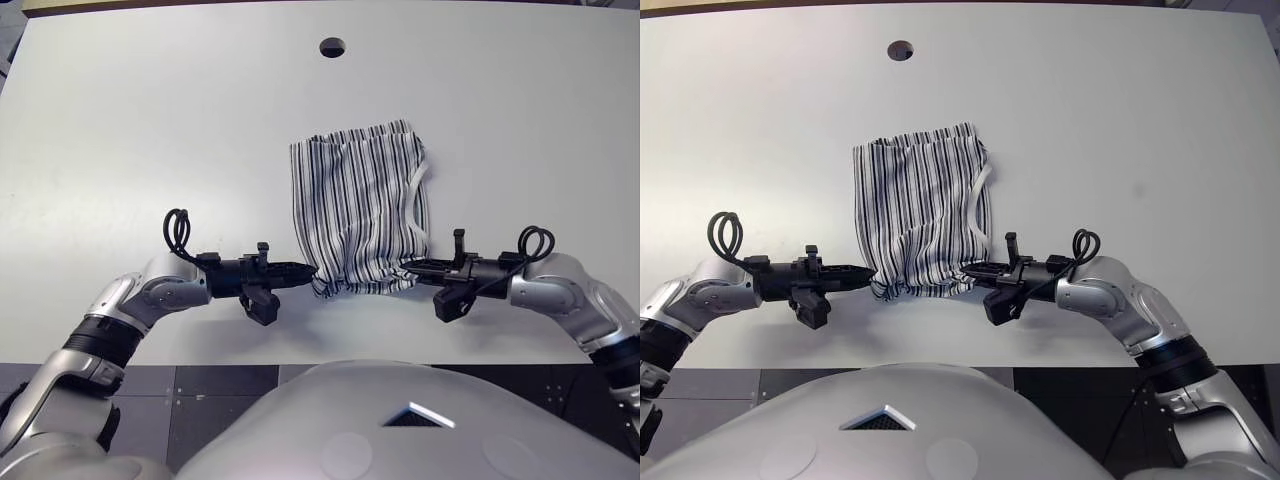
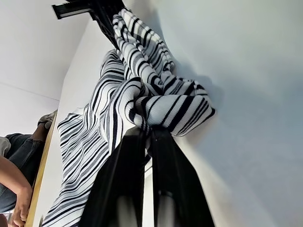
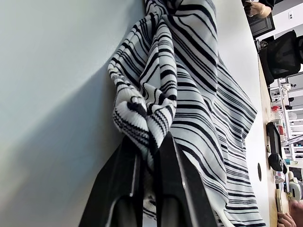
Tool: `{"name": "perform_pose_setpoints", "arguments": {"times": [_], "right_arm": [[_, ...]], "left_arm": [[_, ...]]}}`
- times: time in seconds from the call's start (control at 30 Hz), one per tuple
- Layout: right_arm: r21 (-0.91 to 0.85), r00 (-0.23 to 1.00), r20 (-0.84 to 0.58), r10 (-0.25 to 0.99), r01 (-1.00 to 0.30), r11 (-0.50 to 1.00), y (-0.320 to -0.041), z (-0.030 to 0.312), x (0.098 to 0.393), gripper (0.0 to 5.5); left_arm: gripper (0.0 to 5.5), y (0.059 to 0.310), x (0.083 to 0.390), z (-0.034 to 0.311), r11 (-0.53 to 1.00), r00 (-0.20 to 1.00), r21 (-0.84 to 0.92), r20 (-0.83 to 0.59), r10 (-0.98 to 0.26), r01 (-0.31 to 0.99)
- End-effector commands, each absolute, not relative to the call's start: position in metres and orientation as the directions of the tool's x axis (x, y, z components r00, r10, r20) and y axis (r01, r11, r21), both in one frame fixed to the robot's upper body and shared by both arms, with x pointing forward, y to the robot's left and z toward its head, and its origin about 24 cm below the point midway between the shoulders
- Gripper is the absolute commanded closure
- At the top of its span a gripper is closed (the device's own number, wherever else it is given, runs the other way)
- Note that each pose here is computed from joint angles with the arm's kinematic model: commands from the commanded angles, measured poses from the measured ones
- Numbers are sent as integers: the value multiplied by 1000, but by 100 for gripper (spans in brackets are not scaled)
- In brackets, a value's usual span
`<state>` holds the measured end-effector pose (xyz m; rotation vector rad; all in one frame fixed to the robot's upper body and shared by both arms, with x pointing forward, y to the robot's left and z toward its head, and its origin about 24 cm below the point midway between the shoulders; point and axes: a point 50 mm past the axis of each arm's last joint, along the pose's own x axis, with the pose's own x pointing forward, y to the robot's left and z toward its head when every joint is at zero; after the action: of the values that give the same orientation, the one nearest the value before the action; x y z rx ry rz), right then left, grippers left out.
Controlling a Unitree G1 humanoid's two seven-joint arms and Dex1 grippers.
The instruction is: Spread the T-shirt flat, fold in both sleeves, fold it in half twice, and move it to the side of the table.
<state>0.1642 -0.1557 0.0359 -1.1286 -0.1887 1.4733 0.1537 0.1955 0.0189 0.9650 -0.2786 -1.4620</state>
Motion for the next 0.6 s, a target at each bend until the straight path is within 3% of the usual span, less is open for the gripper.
{"name": "perform_pose_setpoints", "arguments": {"times": [0.03, 0.13, 0.3, 0.6], "right_arm": [[-630, 158, -515, 843, -737, -246, -169, 48, 153, 539], [-593, 126, -490, 863, -774, -223, -170, 54, 144, 539], [-605, 154, -422, 893, -782, -150, -165, 64, 158, 539], [-565, 386, -203, 900, -797, 215, -147, 72, 216, 539]], "left_arm": [[540, 222, 130, 13, -113, 212, 580, -463, -861, 807], [540, 230, 121, 16, -10, 276, 534, -452, -848, 845], [540, 229, 128, 19, 108, 354, 524, -397, -847, 845], [540, 194, 180, 51, 491, 587, 444, -103, -803, 750]]}}
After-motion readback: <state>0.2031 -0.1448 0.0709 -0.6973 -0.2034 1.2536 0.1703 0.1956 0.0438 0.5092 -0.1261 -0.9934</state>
